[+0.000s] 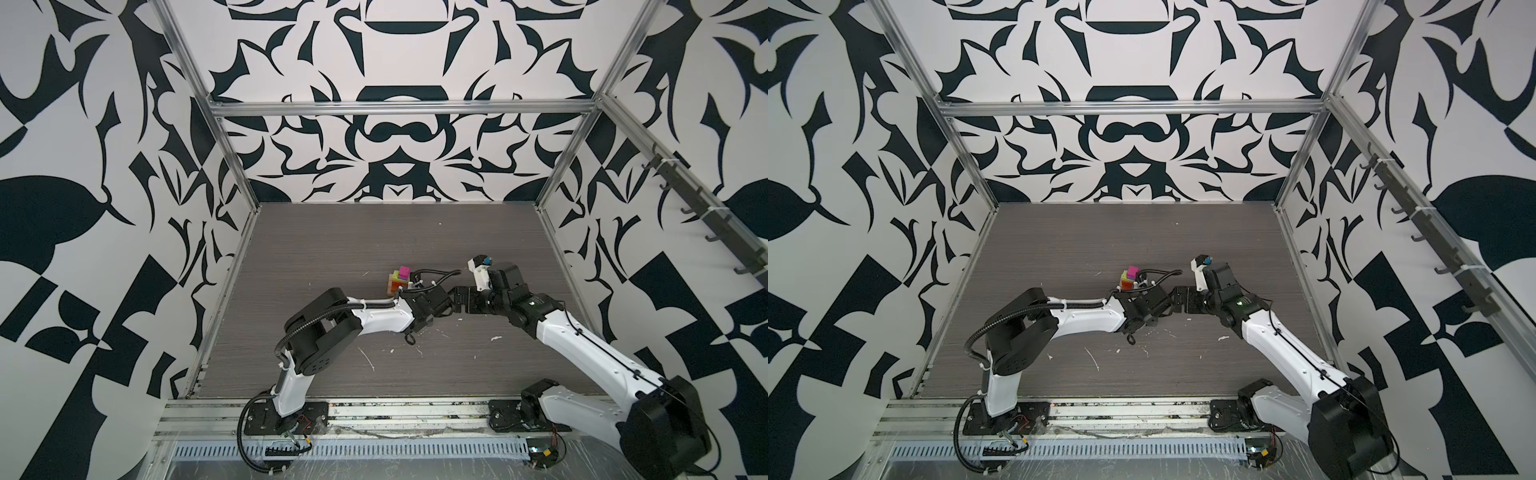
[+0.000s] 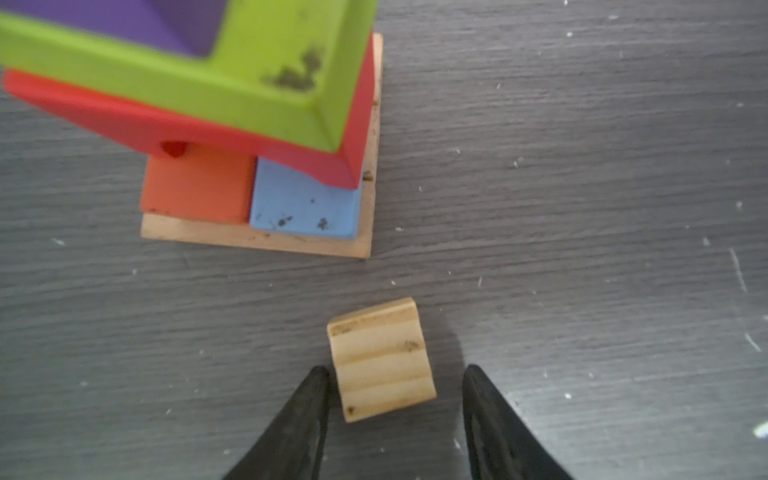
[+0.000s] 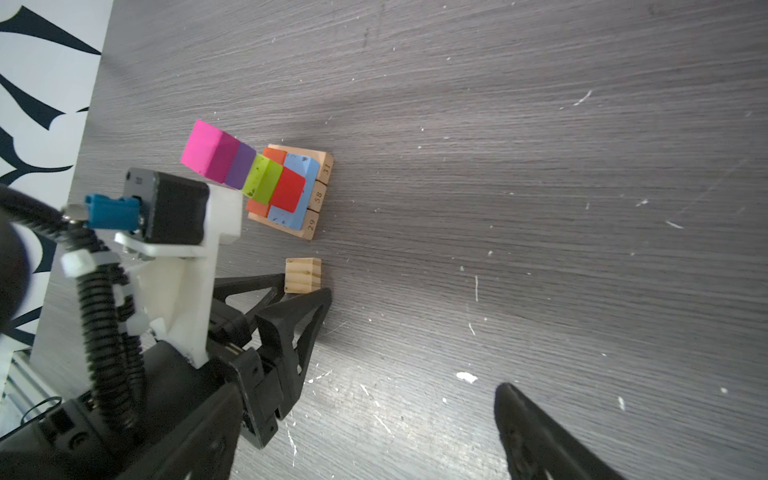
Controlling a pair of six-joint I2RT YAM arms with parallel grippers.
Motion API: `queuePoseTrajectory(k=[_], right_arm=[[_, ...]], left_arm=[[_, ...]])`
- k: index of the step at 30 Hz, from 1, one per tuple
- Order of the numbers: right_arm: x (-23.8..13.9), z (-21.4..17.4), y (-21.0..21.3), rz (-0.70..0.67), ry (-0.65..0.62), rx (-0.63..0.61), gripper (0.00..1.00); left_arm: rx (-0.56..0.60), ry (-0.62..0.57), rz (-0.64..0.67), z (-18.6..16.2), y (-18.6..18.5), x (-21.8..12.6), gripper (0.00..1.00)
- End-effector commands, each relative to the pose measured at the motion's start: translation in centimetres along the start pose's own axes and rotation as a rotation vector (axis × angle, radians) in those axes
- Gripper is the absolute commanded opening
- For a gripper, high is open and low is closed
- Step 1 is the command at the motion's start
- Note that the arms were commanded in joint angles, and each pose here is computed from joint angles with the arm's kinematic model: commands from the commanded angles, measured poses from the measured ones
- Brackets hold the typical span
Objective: Build the wood block tower
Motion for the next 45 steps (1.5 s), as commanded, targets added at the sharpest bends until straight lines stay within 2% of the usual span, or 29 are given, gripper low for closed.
queuePoseTrajectory(k=[1, 21, 33, 45], right_arm=[[-1.5, 1.8, 1.4, 0.04, -0.072, -0.047, 0.98], [-1.7, 1.5, 1.2, 0.031, -0.084, -0.049, 0.98], [-1.8, 1.5, 1.2, 0.032, -0.088, -0.046, 0.98], [-2.0, 1.7, 1.3, 0.031, -0.092, -0.05, 0.98]], left_arm=[[-0.008, 0.001, 0.033, -0.4, 0.0, 0.6, 0.54], [-0.009, 0.007, 0.086, -1.0, 0.8, 1.6, 0.48], [-0.008, 0.011, 0.097, -1.2, 1.2, 1.5, 0.37], [0.005, 0.076, 0.086, -2.8, 2.4, -0.6, 0.33]])
Point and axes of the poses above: each gripper's point midway between its finger pads, its own x axis out along the fingers, its own y axis along the line the jaws close on, z = x × y, the point moved 5 cm from there along -x, back along the fingers, and after that the axes turned 11 degrees about -x, right-handed, at the moved point
